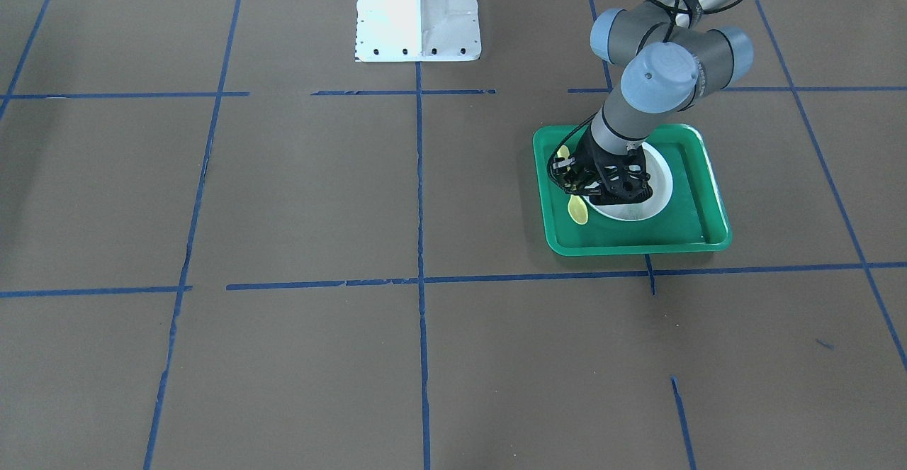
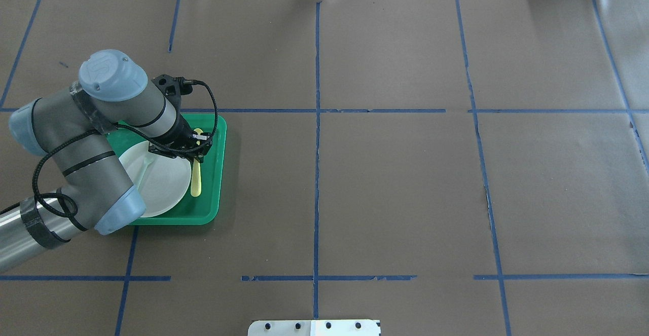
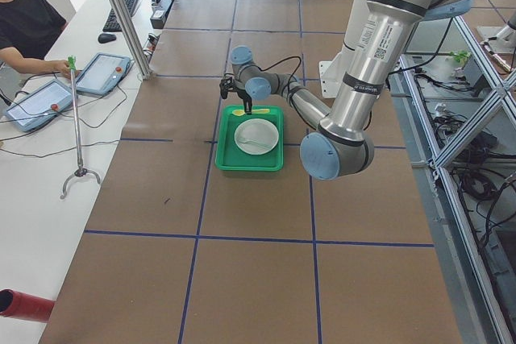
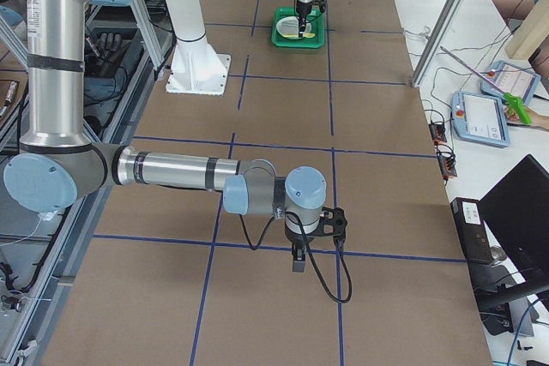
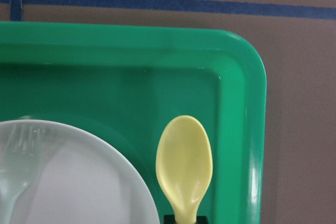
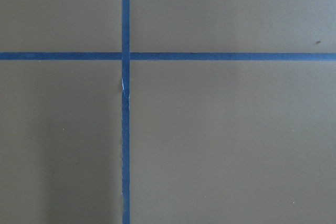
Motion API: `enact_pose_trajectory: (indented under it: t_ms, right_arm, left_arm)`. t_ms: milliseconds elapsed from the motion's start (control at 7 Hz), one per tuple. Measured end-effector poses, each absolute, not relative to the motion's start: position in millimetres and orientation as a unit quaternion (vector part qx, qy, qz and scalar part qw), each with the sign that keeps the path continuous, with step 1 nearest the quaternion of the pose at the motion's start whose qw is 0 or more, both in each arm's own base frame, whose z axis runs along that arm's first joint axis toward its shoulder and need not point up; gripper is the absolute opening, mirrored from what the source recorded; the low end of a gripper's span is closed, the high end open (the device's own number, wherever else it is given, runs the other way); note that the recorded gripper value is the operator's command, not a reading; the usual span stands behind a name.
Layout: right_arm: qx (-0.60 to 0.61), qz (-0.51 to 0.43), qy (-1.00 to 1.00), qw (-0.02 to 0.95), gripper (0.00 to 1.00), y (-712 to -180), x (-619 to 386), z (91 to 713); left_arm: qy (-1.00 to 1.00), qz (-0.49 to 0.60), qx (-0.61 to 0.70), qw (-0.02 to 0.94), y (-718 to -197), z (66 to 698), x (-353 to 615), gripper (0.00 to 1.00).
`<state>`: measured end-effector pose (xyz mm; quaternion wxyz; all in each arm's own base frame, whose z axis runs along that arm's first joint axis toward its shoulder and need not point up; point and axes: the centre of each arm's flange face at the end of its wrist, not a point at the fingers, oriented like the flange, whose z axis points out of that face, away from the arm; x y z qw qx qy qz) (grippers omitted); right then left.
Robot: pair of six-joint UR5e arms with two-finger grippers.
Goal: Place spoon
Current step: 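Carry the spoon off the plate and set it on the tray beside it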
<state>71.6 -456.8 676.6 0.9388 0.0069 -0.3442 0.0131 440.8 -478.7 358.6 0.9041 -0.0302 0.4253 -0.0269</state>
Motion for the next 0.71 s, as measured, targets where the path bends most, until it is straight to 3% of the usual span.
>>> enact_pose_trajectory:
  t_ms: [286, 571, 714]
  right_arm:
    - [0.007, 0.013, -0.344, 0.939, 1.0, -457.1, 71.6, 676.5]
    - [0.007, 0.013, -0.344, 0.939, 1.0, -457.1, 71.6, 676.6]
    - [0.007, 0.013, -0.344, 0.939, 1.0, -457.2, 71.6, 676.4]
  left_arm:
    - [0.426, -0.026, -0.029, 0.904, -484.6, 371.1, 448.5, 0.04]
    - [0.426, -0.026, -0.03, 0.904, -486.6, 375.2, 451.8, 0.44]
    - [0.426, -0.026, -0.03, 0.904, -486.7, 375.4, 452.1, 0.5]
